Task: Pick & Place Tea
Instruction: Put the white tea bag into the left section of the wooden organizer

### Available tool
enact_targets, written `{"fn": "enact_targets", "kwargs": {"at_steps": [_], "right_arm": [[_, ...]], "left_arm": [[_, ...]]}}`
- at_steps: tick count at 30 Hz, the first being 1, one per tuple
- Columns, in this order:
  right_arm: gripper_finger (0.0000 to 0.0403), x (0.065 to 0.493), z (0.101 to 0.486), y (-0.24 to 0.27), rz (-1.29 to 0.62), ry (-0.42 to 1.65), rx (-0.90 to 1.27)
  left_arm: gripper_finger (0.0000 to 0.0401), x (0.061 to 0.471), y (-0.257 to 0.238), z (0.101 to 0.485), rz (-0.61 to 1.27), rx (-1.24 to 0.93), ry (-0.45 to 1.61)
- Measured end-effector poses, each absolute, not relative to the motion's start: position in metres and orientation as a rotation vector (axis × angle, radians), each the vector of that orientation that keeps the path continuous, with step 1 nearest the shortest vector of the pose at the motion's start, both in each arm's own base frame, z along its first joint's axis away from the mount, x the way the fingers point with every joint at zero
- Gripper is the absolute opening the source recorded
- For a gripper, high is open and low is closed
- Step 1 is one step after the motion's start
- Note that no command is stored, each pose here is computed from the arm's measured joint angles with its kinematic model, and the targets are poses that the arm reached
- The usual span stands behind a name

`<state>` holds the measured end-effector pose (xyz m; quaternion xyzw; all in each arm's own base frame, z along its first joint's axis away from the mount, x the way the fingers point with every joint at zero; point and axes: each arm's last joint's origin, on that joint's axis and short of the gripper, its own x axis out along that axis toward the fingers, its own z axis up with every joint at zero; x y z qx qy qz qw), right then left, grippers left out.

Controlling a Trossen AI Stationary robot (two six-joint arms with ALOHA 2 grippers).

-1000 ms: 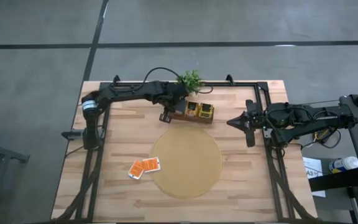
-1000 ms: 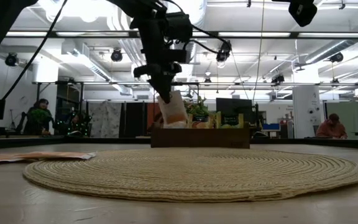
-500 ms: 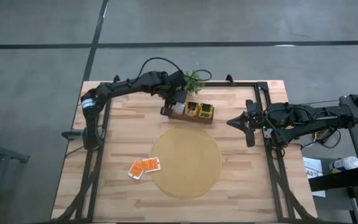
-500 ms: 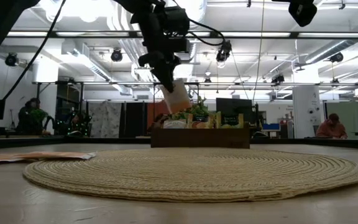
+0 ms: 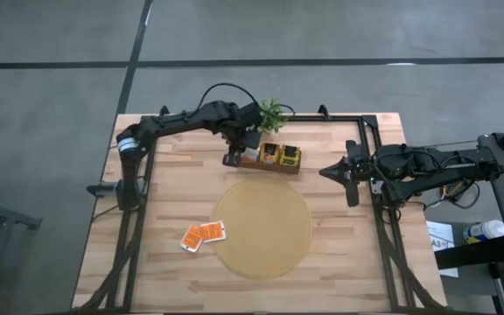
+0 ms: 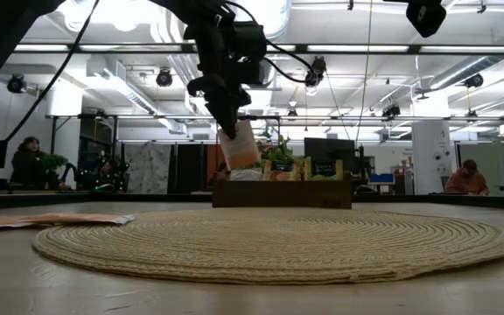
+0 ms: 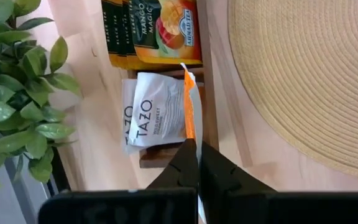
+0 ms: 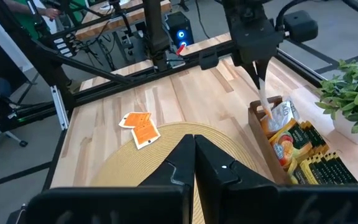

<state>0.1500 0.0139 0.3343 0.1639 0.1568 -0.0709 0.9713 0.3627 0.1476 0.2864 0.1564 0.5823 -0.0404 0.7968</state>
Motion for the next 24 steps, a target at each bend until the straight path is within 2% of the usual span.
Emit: {"fn": "enact_targets", "kwargs": {"at_steps": [24], "right_arm": [[0.0008,0.15,0.334,0.014,-0.145,0.317,0.341]], "left_arm": [[0.0,0.383,0.159,0.268,-0.144,0.284,1.37]]}}
